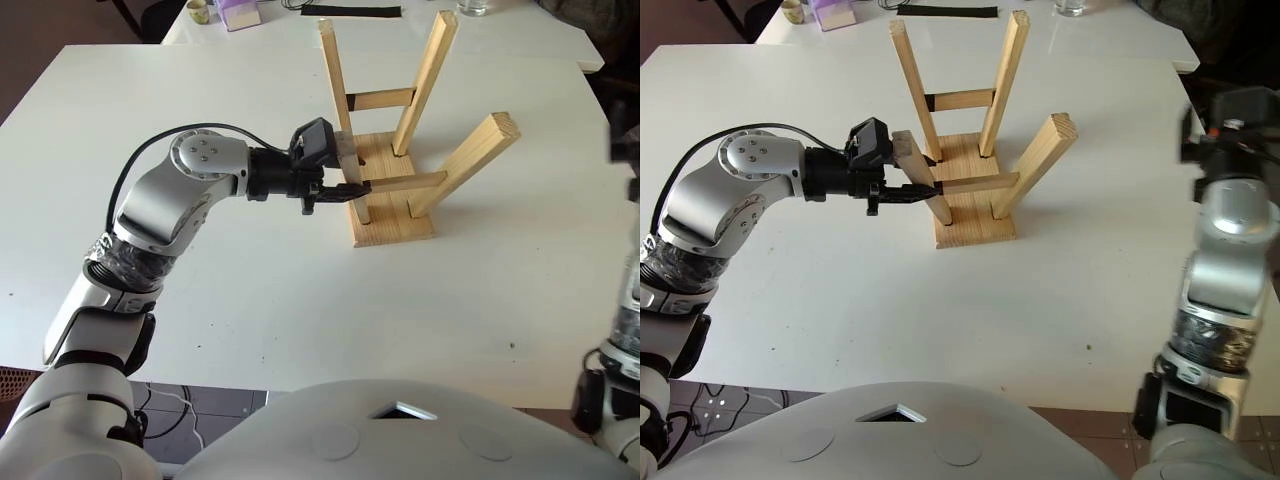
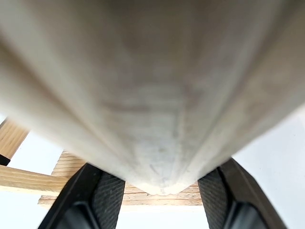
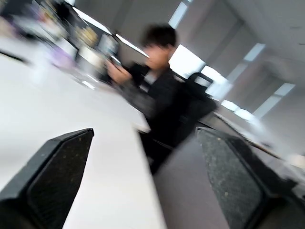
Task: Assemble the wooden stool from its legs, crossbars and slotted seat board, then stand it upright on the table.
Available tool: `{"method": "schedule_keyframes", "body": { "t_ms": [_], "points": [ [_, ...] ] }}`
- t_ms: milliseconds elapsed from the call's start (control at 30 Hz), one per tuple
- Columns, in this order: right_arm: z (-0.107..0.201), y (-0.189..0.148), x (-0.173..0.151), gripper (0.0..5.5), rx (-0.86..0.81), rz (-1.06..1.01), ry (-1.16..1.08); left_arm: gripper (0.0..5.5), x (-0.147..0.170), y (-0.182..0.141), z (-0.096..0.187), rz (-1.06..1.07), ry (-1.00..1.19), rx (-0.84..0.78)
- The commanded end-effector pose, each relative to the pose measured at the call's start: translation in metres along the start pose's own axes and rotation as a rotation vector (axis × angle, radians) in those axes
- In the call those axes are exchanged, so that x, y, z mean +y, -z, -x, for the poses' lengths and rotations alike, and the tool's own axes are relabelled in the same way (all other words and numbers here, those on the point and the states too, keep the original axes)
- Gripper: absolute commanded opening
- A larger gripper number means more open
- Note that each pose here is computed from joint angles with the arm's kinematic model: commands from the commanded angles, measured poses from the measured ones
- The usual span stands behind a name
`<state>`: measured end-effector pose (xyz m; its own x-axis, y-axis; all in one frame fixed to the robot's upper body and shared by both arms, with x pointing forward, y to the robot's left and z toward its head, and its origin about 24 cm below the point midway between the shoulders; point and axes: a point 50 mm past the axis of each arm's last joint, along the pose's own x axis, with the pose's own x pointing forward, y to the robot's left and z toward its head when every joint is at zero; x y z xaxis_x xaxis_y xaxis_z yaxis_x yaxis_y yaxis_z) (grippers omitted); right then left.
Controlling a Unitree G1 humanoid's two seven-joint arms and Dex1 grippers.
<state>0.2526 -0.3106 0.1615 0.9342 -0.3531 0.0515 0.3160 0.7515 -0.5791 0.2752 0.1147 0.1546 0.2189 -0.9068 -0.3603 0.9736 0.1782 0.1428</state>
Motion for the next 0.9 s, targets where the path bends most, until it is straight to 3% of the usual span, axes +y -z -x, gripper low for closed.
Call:
{"method": "schedule_keyframes", "body": {
  "t_ms": [33,100,167,367,500,633,833,900],
  "points": [
    [0.056,-0.109,0.144,3.97,-0.371,-0.314,-0.591,2.05,-0.026,0.068,-0.013,0.234,0.064,0.274],
    [0.115,-0.174,0.178,3.97,-0.617,-0.477,-0.895,2.05,-0.029,0.062,-0.019,0.228,0.084,0.259],
    [0.134,-0.188,0.179,3.97,-0.685,-0.504,-0.990,2.05,-0.032,0.056,-0.025,0.220,0.108,0.238],
    [0.072,-0.127,0.159,3.97,-0.483,-0.293,-0.767,2.05,-0.042,0.045,-0.024,0.273,0.122,0.169],
    [0.029,-0.095,0.142,3.97,-0.401,-0.196,-0.608,2.05,-0.054,0.018,-0.029,0.338,0.157,0.024],
    [0.010,-0.067,0.120,3.97,-0.317,-0.221,-0.469,2.05,-0.061,-0.001,-0.029,0.361,0.193,-0.052],
    [0.004,-0.026,0.117,4.00,-0.214,-0.205,-0.464,3.40,-0.059,-0.007,-0.033,0.398,0.110,-0.080],
    [0.004,-0.012,0.116,4.00,-0.175,-0.190,-0.469,3.43,-0.060,-0.006,-0.033,0.400,0.106,-0.075]
  ]
}}
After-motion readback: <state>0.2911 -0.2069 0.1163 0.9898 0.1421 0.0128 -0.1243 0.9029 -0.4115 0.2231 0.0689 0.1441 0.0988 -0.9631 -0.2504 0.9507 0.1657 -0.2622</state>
